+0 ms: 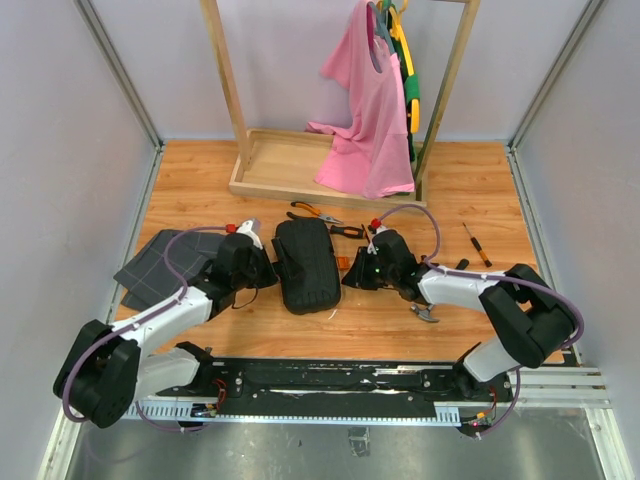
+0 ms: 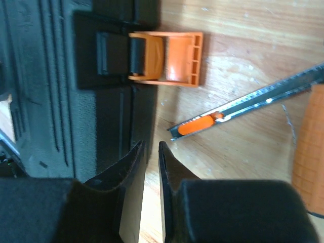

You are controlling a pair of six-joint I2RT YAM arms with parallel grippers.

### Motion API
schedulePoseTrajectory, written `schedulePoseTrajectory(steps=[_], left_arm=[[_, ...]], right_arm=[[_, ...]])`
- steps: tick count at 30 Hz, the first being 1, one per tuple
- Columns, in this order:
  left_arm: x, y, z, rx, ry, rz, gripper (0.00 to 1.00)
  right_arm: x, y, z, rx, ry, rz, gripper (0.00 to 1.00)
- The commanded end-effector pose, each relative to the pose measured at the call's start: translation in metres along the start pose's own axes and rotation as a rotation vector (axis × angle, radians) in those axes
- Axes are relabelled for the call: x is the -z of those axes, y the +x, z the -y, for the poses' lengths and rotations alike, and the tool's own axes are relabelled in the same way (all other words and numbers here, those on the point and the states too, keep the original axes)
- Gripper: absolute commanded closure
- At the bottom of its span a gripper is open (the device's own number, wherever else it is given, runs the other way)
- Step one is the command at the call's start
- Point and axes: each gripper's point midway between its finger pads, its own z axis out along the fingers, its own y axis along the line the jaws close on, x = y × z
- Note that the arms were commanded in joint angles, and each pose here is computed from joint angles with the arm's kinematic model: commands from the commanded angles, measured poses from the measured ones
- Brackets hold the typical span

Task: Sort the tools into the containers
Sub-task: Open the storage box at the center of the board.

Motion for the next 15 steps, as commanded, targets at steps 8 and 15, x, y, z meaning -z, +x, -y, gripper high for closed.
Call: schedulePoseTrajectory(steps=[8, 15], left_arm=[[-0.005, -0.007, 0.022, -0.006, 0.090, 0.015, 0.01], [-0.003, -0.007, 0.031, 0.007, 0.147, 0.021, 0.01]], right_arm=[[0.004, -0.022, -0.048, 0.032, -0.221, 0.036, 0.83], [0.009, -0.023, -0.062, 0.018, -0.293, 0.029, 0.82]])
